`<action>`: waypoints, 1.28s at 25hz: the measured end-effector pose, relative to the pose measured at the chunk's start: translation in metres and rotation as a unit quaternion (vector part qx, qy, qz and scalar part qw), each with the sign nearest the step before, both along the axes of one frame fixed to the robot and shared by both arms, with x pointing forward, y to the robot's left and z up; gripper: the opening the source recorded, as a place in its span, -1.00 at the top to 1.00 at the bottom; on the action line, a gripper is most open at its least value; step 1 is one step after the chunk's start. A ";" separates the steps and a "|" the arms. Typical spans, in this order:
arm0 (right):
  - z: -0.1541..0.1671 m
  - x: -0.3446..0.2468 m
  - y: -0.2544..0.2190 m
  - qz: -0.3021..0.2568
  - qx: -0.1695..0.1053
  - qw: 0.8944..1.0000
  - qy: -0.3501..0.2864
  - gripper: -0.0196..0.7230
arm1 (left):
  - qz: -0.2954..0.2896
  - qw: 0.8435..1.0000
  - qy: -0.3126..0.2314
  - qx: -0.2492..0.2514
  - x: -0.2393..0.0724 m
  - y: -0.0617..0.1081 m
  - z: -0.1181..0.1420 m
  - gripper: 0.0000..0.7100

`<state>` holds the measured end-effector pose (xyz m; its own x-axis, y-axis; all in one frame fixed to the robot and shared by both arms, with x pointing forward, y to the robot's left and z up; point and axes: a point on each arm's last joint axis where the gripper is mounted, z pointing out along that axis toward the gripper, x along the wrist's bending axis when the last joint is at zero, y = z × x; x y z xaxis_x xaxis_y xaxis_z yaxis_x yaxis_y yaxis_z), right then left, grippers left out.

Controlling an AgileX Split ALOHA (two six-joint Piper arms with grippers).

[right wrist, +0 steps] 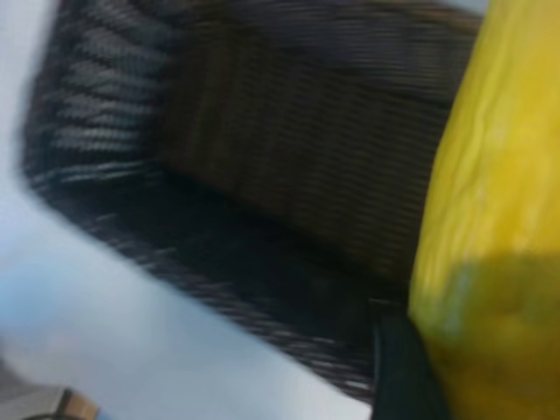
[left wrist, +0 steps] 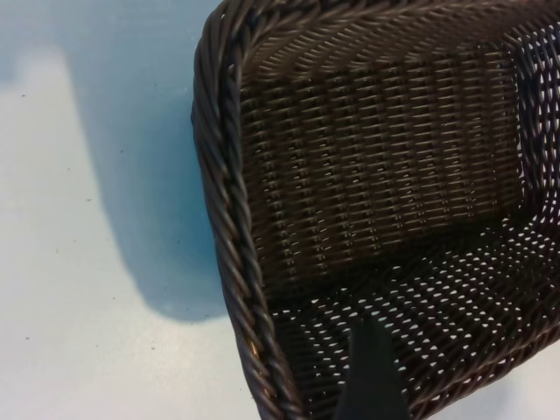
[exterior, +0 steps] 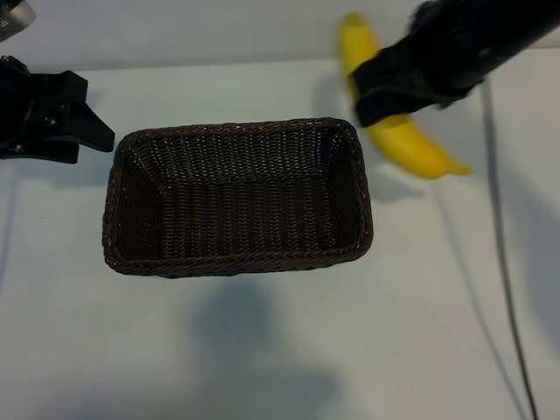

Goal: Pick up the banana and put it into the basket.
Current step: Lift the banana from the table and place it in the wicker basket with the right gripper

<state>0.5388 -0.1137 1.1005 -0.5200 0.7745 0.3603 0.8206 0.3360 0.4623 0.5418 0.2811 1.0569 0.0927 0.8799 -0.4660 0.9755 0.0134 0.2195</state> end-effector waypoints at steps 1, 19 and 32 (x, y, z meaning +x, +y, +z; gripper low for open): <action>-0.001 -0.003 0.008 0.010 0.004 1.000 -0.002 -0.19 | 0.000 1.000 0.000 0.000 0.000 0.000 0.000 -0.54; -0.079 0.003 0.078 0.066 -0.012 0.996 0.055 -0.19 | 0.000 1.000 0.001 0.000 0.000 0.000 0.000 -0.54; -0.051 0.009 0.078 0.075 -0.035 0.996 0.038 -0.65 | 0.000 1.000 0.001 0.000 0.000 0.000 0.000 -0.54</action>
